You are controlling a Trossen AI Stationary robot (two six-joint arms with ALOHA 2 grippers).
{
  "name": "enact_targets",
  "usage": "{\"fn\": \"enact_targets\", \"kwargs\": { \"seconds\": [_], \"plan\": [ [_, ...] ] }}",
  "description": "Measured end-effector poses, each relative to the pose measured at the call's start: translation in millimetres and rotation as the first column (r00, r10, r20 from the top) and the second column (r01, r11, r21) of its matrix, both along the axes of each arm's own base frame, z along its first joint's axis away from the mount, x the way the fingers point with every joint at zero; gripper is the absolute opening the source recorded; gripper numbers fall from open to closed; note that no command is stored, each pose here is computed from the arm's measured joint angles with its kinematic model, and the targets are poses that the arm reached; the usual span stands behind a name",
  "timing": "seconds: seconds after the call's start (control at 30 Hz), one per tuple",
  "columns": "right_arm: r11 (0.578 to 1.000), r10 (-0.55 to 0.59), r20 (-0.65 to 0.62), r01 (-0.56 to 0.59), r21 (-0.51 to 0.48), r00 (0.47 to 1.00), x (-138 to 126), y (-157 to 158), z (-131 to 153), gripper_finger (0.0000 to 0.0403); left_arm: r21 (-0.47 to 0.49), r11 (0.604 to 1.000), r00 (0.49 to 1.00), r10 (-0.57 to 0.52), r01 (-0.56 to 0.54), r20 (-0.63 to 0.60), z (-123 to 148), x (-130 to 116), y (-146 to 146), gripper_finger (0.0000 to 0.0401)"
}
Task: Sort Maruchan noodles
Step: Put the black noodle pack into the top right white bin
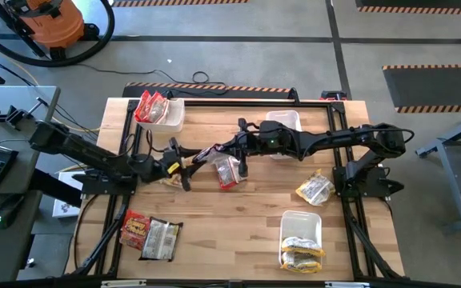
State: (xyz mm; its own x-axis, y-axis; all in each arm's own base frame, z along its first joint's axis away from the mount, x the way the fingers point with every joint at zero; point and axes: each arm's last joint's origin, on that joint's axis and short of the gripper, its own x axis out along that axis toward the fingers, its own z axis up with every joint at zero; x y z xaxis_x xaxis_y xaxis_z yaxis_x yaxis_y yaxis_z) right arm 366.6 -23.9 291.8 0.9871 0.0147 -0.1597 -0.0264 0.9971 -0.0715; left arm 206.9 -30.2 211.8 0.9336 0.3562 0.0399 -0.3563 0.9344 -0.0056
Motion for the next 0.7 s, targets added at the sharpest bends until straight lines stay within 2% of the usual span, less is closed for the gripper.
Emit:
{"fn": "enact_targets", "kwargs": {
  "seconds": [0.3,0.4,0.47,0.7],
  "plan": [
    [0.999,-0.032,0.002,0.032,0.007,0.999,0.1,-0.9,0.1,0.0000,0.058,0.998,0.999,0.041,-0.041,-0.008,0.3,2.3,8.9,0.0017],
    [0.996,-0.089,-0.012,0.089,0.007,0.996,-0.2,-2.5,-1.0,0.0015,0.070,0.996,0.998,0.058,-0.057,-0.007,0.9,2.6,12.2,0.0010],
    [0.993,-0.115,-0.060,0.114,-0.019,0.991,-2.5,-3.4,-4.0,0.0038,0.070,0.995,0.997,0.069,-0.068,-0.016,-0.1,2.8,14.6,0.0011],
    [0.982,-0.187,-0.224,0.181,-0.046,0.957,-32.1,-12.1,6.5,0.0167,-0.014,0.995,0.992,0.094,-0.096,-0.084,-10.2,3.9,27.7,0.0004]
  ]
}}
